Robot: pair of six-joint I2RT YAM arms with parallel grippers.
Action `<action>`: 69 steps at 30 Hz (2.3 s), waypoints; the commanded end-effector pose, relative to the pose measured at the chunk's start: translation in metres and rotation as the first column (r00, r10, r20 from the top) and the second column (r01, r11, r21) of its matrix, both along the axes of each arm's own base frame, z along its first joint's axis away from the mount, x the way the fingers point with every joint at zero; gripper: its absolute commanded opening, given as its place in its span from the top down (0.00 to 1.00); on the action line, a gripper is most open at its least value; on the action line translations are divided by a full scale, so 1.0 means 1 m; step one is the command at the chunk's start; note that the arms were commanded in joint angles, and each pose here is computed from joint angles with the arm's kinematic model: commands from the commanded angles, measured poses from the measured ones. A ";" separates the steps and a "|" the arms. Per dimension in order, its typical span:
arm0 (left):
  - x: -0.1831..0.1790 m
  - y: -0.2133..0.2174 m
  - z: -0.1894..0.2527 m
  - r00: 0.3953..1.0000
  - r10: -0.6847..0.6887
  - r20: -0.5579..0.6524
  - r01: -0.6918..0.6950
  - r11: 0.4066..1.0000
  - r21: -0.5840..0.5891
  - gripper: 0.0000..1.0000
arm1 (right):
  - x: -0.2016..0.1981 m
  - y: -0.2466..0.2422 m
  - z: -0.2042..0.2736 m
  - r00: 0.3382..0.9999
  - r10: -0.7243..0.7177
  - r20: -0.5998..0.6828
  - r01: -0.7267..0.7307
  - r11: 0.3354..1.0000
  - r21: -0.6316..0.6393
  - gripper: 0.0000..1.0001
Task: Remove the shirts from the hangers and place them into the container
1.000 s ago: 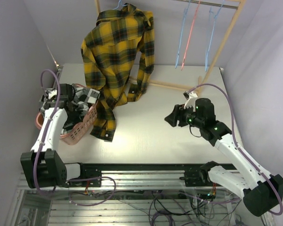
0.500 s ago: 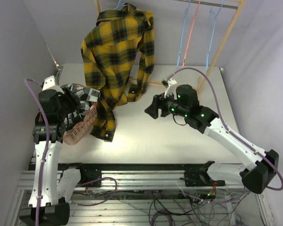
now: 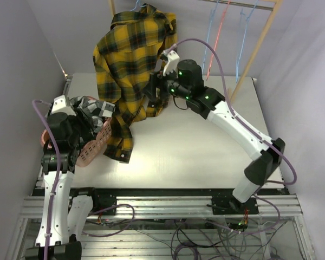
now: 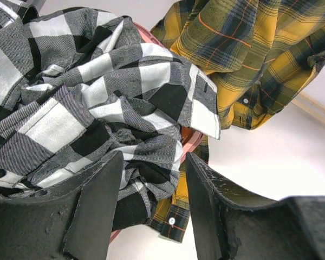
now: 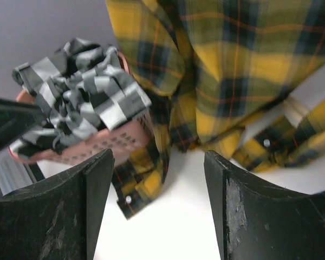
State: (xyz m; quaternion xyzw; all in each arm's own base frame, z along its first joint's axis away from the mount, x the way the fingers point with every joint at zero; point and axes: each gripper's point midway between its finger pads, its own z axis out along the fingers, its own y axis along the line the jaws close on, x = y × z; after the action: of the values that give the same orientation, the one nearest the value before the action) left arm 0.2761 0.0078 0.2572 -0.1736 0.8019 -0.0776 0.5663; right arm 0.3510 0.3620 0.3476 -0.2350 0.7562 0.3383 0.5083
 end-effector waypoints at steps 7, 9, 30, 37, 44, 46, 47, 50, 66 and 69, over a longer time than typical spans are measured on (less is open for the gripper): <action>0.032 0.005 0.097 0.947 0.027 0.320 -0.024 1.000 -0.011 0.36 | 0.021 0.015 0.017 0.997 -0.052 0.055 0.053 0.998 -0.019 0.32; 0.053 0.006 0.109 0.949 0.037 0.312 -0.027 0.999 -0.038 0.37 | 0.013 0.005 0.011 0.997 -0.063 0.045 0.064 0.997 -0.034 0.32; 0.215 -0.014 0.095 0.969 -0.140 0.202 0.157 0.985 -0.073 0.42 | -0.058 -0.063 -0.022 0.997 -0.071 -0.019 0.069 0.992 -0.107 0.34; 0.224 -0.061 0.060 0.958 -0.252 0.135 0.258 0.966 -0.029 0.43 | -0.043 -0.062 0.007 0.992 -0.124 0.021 0.125 0.989 -0.077 0.32; 0.220 -0.102 0.036 0.938 -0.330 0.102 0.334 0.942 -0.021 0.43 | -0.024 -0.053 0.044 0.985 -0.159 0.073 0.162 0.986 -0.032 0.31; 0.216 -0.117 0.035 0.927 -0.361 0.101 0.364 0.931 -0.015 0.44 | -0.019 -0.051 0.049 0.982 -0.170 0.083 0.173 0.985 -0.026 0.31; 0.213 -0.124 0.036 0.921 -0.375 0.102 0.378 0.926 -0.006 0.44 | -0.016 -0.051 0.051 0.980 -0.179 0.085 0.182 0.983 -0.022 0.31; 0.197 -0.151 0.043 0.899 -0.419 0.132 0.420 0.907 0.021 0.43 | -0.009 -0.051 0.064 0.971 -0.211 0.116 0.210 0.977 0.021 0.30; 0.146 -0.233 0.030 0.826 -0.544 0.149 0.540 0.839 0.068 0.43 | 0.075 -0.012 0.115 0.953 -0.230 0.196 0.209 0.970 0.123 0.31; 0.144 -0.237 0.029 0.823 -0.549 0.144 0.543 0.836 0.082 0.43 | 0.084 -0.009 0.118 0.954 -0.229 0.195 0.200 0.967 0.158 0.33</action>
State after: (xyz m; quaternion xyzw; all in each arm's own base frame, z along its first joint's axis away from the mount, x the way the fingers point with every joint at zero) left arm 0.4215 -0.2260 0.2788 0.0717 0.7813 -0.2477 0.5684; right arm 0.4267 0.3511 0.4513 -0.1565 0.7112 0.2813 0.6249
